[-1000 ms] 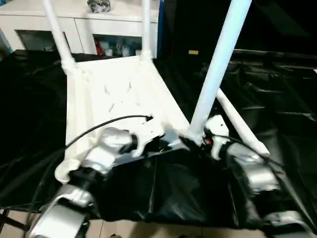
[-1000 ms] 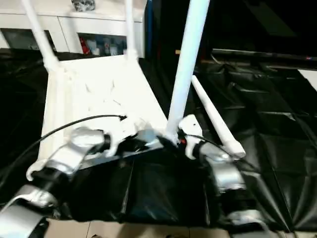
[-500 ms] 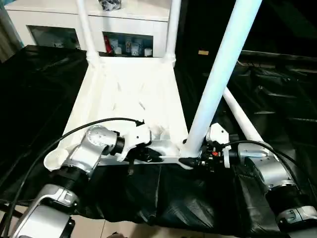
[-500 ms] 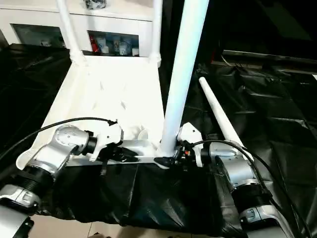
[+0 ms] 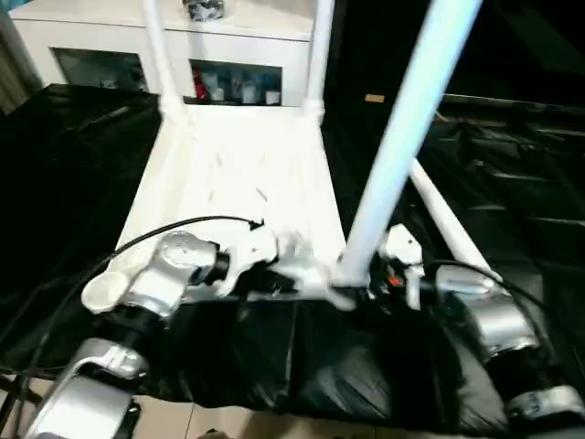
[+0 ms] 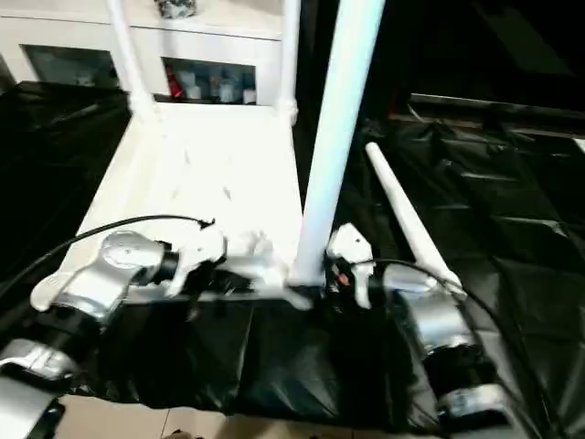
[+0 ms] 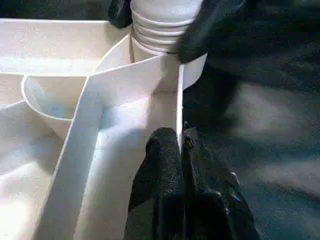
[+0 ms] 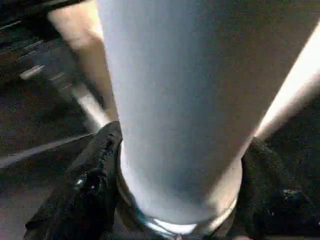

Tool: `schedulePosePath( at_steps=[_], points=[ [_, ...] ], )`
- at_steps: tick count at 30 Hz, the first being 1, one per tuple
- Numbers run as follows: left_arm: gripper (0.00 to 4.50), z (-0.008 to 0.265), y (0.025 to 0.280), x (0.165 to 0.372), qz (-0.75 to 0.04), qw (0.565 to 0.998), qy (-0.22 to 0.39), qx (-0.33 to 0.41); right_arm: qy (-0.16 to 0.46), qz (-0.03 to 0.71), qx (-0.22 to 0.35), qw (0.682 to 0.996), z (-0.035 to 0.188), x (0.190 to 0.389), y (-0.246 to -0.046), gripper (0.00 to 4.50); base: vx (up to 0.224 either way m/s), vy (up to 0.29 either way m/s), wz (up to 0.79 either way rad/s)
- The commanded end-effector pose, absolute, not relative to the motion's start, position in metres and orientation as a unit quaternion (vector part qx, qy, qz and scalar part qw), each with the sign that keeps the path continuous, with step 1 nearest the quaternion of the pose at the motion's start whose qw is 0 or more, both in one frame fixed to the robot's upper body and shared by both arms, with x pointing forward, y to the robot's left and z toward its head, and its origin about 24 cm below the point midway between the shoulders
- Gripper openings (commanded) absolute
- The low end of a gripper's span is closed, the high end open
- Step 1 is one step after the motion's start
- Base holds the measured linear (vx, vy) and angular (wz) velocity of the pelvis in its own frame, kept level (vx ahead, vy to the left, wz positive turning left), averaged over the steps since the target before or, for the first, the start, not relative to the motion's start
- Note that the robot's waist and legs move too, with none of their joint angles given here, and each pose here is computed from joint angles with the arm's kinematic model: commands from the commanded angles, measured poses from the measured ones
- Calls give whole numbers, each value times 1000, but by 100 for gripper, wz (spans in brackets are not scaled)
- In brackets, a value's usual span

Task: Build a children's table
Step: Rotate leg to tighten

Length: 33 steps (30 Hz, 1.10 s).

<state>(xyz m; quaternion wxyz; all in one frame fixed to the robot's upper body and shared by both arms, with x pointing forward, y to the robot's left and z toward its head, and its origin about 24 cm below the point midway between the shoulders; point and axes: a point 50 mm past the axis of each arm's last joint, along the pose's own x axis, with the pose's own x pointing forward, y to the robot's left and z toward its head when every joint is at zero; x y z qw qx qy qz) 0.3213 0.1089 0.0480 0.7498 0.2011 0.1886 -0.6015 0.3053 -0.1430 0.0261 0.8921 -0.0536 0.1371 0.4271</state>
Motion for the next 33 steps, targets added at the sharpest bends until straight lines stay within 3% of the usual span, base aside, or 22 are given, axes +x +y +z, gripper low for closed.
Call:
schedulePosePath(
  at_steps=[1, 5, 9, 10, 13, 18, 23, 29, 33],
  points=[
    [0, 43, 71, 320, -590, 765, 182, 182, 164, 341, -34, 925, 12, 309, -124, 273, 0, 0, 0],
    [0, 42, 45, 318, -566, 790, 179, 155, 161, 300, -12, 940, 9, 309, -96, 272, 0, 0, 0],
    [0, 41, 32, 316, -561, 794, 173, 157, 147, 287, -31, 946, 12, 309, -80, 272, 0, 0, 0],
    [0, 41, 30, 315, -563, 793, 170, 161, 137, 289, -37, 947, 15, 309, -78, 307, 0, 0, 0],
    [0, 41, 37, 315, -566, 788, 170, 171, 127, 285, -20, 950, 20, 313, -87, 352, 0, 0, 0],
    [0, 40, 63, 316, -581, 773, 172, 187, 110, 342, -52, 932, 28, 316, -110, 393, 0, 0, 0],
    [0, 42, 80, 310, -626, 741, 167, 179, 128, 411, -37, 902, 31, 311, -126, 393, 0, 0, 0],
    [0, 45, 100, 306, -656, 712, 176, 180, 141, 538, -74, 828, 36, 298, -141, 393, 0, 0, 0],
    [0, 47, 110, 306, -667, 697, 184, 190, 157, 563, -91, 806, 36, 298, -149, 393, 0, 0, 0]
  ],
)
